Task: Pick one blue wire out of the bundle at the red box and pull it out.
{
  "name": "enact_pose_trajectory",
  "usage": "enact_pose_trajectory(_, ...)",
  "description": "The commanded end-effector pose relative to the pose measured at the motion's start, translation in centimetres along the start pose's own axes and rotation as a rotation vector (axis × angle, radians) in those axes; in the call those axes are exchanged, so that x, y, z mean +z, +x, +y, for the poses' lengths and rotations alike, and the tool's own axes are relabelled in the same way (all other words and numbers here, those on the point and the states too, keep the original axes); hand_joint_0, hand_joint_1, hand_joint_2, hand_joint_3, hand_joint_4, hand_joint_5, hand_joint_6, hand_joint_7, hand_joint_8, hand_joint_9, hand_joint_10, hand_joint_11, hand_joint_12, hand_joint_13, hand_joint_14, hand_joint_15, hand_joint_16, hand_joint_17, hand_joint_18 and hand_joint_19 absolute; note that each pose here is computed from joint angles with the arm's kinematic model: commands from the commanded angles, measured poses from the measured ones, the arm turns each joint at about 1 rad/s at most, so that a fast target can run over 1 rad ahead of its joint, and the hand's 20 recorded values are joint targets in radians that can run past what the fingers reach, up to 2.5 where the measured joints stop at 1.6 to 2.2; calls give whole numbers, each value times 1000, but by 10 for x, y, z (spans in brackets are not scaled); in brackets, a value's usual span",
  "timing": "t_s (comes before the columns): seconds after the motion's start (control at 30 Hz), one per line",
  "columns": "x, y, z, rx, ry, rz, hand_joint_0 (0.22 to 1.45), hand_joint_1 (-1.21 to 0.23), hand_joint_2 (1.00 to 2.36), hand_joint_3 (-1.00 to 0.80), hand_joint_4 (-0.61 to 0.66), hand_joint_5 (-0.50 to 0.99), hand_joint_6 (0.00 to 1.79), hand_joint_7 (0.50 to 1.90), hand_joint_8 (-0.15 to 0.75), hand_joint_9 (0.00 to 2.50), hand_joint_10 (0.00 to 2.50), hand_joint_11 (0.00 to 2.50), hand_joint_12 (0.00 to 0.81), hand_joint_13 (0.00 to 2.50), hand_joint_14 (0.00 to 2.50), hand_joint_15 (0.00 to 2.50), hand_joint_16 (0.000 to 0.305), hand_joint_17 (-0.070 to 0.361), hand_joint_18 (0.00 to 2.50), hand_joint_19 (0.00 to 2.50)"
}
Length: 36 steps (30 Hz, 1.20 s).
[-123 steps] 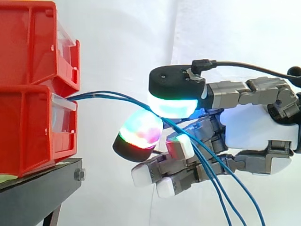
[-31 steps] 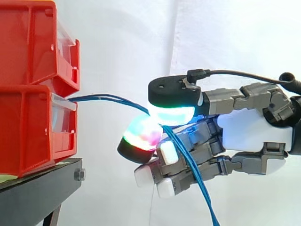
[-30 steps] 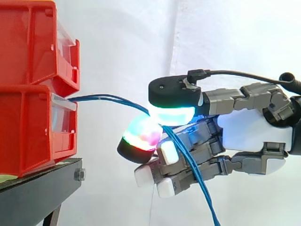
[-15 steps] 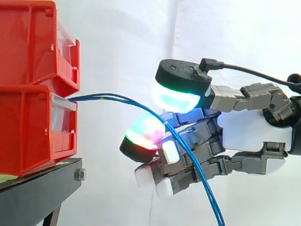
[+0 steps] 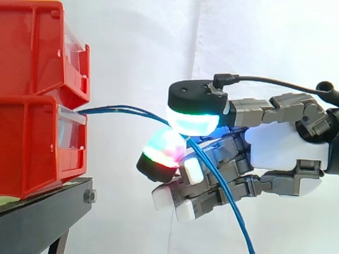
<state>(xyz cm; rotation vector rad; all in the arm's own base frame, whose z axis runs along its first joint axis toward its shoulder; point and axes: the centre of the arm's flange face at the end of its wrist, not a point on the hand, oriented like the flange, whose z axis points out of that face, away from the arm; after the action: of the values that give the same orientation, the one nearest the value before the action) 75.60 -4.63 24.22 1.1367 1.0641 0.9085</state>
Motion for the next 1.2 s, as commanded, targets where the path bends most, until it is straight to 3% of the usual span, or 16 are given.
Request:
enact_pose_trajectory(0.0, 0, -1, 0, 0, 0, -2, 606, -588, 1012, -156, 415, -62, 502, 1201, 300, 1108, 25, 620, 426, 750, 18, 436, 68, 153, 537, 559)
enact_pose_trajectory(0.37, 0, 0, 0, -1, -1, -1, 596, -529, 1009, -145, 404, -56, 503, 1116, 304, 1129, 25, 585, 434, 751, 17, 424, 71, 160, 536, 562)
enact_pose_trajectory(0.7, 0, -1, 0, -1, -1, -2, 644, -707, 1010, 11, 352, -52, 504, 1280, 307, 1109, 26, 640, 423, 761, 17, 434, 68, 152, 550, 558)
enact_pose_trajectory(1.1, 0, -1, 0, 0, -1, -2, 623, -709, 1012, 44, 352, -72, 591, 1170, 315, 1102, 26, 676, 431, 760, 17, 432, 69, 155, 565, 544)
enact_pose_trajectory(1.17, 0, 0, 0, 1, -1, -1, 627, -699, 1012, 49, 368, -84, 633, 1078, 314, 1085, 27, 696, 427, 745, 18, 430, 68, 153, 560, 537)
